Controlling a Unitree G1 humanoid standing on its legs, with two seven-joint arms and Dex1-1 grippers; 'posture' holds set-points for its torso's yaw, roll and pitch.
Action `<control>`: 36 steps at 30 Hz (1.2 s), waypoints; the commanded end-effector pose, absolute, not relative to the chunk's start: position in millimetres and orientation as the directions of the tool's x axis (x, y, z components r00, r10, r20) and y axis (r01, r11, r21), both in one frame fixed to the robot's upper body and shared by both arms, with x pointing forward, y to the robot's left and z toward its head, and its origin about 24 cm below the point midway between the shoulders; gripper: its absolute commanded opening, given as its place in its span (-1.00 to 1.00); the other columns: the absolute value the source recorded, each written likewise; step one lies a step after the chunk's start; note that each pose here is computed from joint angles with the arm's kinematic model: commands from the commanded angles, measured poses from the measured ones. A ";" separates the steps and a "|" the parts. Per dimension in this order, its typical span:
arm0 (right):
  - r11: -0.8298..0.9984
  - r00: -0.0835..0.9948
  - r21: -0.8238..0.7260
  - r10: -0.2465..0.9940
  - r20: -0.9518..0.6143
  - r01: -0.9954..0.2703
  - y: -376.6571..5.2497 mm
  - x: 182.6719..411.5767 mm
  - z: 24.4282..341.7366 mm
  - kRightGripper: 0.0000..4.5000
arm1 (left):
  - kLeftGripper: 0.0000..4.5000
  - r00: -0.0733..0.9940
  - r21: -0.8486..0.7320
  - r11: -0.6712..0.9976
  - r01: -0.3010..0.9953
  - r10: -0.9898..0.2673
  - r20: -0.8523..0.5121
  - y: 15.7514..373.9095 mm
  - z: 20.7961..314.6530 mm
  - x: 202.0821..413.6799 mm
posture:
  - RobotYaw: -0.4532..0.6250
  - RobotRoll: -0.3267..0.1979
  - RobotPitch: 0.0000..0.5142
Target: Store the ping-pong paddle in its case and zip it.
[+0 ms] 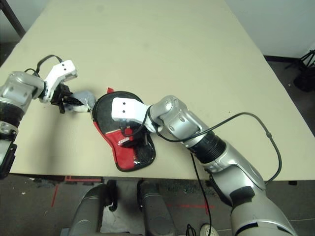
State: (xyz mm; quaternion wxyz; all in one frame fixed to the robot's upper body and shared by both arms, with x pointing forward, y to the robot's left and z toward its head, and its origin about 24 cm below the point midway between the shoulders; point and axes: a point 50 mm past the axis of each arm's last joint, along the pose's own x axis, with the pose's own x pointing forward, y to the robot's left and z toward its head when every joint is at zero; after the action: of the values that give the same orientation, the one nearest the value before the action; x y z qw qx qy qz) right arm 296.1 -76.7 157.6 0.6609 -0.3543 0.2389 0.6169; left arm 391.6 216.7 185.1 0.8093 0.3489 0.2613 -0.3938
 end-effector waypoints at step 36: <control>0.121 0.200 -0.161 0.664 -0.720 -0.980 -85.4 316.9 152.8 1.00 | 1.00 0.744 0.341 0.666 0.664 -0.543 -0.388 184.7 218.5 414.1 | -0.34 0.25 0.16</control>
State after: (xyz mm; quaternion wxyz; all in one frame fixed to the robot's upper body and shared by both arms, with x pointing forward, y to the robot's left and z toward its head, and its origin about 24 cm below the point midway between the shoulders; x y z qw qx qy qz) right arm 310.5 -72.0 164.7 0.6920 -0.3194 0.2081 0.6131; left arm 417.2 177.5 221.8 0.9088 0.2414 0.1100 -0.3221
